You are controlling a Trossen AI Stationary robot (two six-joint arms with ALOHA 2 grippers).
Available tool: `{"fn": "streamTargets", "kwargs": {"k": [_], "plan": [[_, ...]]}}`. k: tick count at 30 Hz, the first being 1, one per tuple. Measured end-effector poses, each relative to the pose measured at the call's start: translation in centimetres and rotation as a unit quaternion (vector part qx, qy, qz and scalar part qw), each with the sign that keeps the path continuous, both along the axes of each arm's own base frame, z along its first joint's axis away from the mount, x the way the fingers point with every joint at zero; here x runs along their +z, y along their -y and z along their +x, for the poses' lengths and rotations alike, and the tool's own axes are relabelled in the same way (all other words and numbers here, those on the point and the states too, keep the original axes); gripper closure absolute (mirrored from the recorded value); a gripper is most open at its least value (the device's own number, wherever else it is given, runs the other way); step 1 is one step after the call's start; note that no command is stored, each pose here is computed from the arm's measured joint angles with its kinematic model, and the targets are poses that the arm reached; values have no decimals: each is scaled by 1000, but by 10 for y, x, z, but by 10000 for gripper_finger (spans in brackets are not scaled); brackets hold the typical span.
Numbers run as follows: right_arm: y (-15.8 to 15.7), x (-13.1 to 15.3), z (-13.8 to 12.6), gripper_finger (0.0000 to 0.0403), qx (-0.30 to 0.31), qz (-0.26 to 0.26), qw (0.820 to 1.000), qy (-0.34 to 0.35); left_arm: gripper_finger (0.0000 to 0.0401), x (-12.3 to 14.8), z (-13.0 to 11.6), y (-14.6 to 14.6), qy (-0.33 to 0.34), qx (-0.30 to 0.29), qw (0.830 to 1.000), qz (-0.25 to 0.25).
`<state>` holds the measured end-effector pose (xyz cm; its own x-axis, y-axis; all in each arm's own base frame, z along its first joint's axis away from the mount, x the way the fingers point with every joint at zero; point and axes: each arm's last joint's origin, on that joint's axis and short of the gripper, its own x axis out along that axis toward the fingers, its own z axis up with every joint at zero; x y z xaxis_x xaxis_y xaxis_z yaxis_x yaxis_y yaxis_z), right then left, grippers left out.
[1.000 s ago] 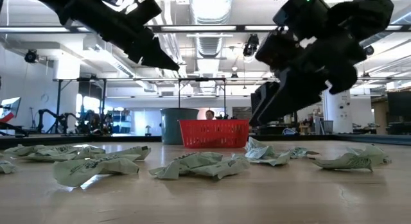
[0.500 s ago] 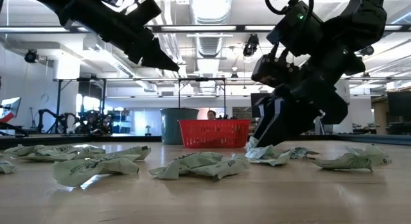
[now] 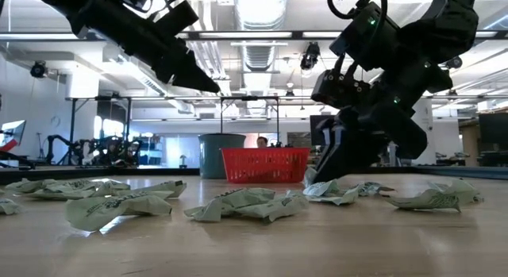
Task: Pick and place items into bin
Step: Put the light green stevia packet into the red bin
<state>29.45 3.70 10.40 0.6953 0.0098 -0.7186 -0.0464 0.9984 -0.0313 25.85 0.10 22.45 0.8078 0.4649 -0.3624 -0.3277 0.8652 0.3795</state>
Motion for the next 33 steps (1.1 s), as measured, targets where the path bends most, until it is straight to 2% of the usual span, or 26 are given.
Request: {"fn": "streamTargets", "kwargs": {"k": [3,10,17,24,33], "plan": [[0,1,0,390,4,-4,1000,1,241,0,0,0,0,0,1000,0],[-1,15,4,394,10,-2,999,35,241,0,0,0,0,0,1000,-1],[0,49,15,394,49,-55,993,96,241,0,0,0,-1,0,1000,-1],[21,63,23,394,-33,-151,982,110,241,-1,0,0,-2,0,1000,-1],[60,62,22,394,-130,-126,978,102,241,-1,-1,0,-5,0,1000,0]]}}
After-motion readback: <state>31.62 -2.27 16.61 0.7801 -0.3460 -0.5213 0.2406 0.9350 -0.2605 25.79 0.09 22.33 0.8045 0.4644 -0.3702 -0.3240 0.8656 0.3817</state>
